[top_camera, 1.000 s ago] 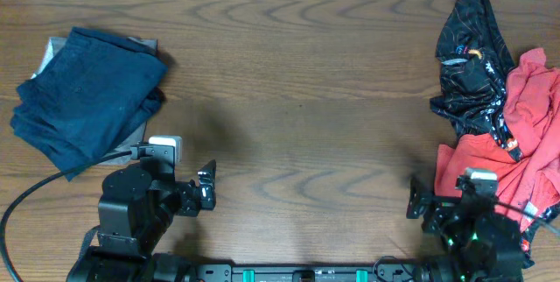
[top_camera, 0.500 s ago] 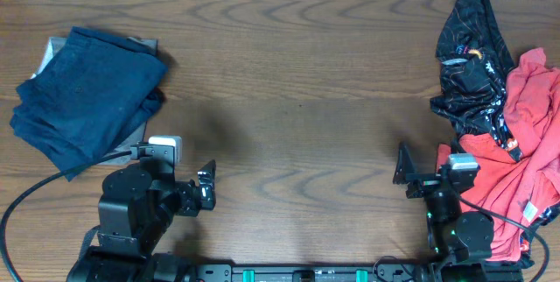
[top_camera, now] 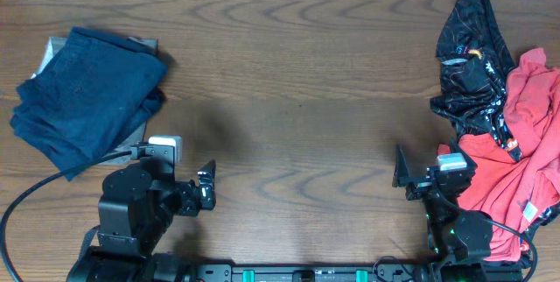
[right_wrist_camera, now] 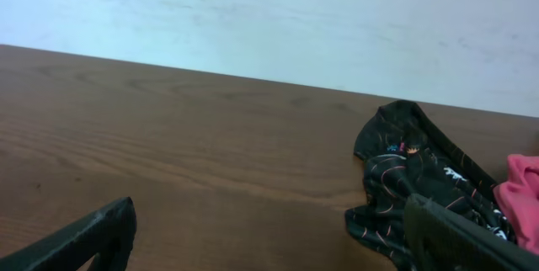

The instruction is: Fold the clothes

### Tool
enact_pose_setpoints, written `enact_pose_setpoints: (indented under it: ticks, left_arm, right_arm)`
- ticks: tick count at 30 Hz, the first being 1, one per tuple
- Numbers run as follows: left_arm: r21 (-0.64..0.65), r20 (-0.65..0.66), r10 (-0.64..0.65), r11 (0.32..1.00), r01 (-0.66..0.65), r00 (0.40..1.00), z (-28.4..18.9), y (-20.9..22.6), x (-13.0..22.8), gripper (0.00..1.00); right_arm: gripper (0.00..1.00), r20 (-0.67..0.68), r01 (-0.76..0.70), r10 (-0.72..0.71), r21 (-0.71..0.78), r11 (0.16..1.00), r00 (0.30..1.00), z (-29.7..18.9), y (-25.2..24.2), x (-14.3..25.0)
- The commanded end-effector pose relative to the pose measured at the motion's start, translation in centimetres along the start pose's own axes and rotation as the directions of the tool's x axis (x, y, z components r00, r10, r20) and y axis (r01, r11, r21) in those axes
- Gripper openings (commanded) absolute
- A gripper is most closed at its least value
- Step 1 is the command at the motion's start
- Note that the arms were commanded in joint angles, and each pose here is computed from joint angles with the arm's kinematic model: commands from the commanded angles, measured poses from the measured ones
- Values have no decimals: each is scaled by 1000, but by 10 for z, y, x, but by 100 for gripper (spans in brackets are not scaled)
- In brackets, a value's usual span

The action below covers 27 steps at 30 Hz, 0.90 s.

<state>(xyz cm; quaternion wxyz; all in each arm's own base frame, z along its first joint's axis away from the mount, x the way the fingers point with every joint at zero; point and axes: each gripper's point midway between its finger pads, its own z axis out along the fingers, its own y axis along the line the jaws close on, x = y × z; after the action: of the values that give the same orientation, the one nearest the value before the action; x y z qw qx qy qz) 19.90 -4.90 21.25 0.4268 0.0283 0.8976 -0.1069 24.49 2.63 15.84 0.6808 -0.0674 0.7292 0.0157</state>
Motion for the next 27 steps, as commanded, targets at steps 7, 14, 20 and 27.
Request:
enact_pose_setpoints:
  ticks: [7, 14, 20, 27]
  left_arm:
    - [-14, 4, -11, 1000, 11, 1000, 0, 3, 0, 98]
    - [-14, 4, -11, 1000, 11, 1000, 0, 3, 0, 98]
    - [-11, 23, -9, 1000, 9, 1000, -4, 2, 0, 98]
    - [-66, 59, -35, 997, 38, 998, -15, 18, 24, 98]
  right_arm:
    - [99, 2, 20, -20, -5, 1000, 1000, 0, 1, 1]
    - [99, 2, 20, -20, -6, 1000, 1000, 0, 1, 1]
    - [99, 2, 20, -20, -5, 1000, 1000, 0, 1, 1]
    - [99, 2, 20, -20, -6, 1000, 1000, 0, 1, 1]
